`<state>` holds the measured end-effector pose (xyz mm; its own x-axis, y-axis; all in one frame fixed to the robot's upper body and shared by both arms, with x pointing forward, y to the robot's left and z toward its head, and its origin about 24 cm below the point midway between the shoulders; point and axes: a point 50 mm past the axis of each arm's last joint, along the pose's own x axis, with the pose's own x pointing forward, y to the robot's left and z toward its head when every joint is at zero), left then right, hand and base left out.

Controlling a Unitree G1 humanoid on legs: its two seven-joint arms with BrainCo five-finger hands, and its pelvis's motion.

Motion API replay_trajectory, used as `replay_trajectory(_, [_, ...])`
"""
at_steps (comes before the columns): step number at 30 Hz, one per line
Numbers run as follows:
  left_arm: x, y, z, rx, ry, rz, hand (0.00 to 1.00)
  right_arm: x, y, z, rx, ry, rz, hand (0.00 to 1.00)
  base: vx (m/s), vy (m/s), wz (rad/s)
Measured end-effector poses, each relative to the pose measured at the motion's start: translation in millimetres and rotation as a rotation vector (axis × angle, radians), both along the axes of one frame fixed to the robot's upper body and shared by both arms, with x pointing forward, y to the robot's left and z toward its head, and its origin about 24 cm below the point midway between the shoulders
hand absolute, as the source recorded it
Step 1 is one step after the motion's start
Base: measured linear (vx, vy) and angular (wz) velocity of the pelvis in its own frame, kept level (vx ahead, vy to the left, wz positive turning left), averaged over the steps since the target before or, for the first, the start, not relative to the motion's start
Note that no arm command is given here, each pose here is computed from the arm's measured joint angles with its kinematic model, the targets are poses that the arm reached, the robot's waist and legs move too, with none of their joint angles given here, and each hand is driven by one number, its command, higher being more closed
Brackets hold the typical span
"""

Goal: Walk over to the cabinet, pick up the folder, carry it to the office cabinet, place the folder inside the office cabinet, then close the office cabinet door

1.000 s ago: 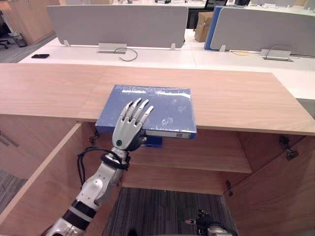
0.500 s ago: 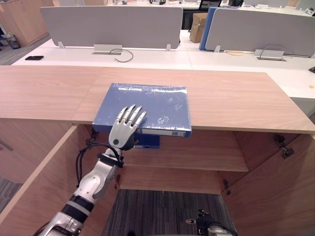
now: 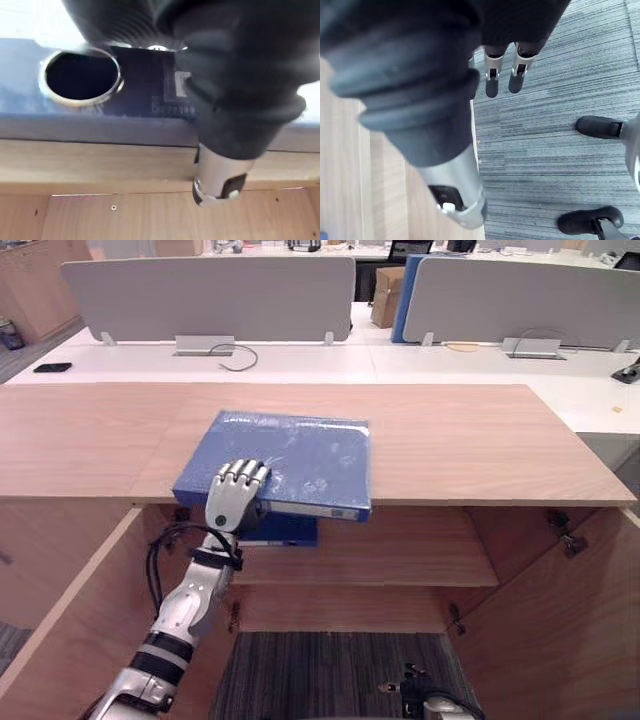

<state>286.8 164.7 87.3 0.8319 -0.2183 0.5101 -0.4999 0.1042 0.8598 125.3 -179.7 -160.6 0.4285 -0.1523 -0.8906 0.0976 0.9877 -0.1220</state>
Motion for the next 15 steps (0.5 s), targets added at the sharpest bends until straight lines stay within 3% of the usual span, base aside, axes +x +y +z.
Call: replay_trajectory(15, [-2.3, -6.8, -7.6, -0.008, 0.009, -0.005, 1.0, 0.6, -1.9, 0.8, -0.01, -0.006, 0.009, 0.0, -0.01, 0.016, 0.0])
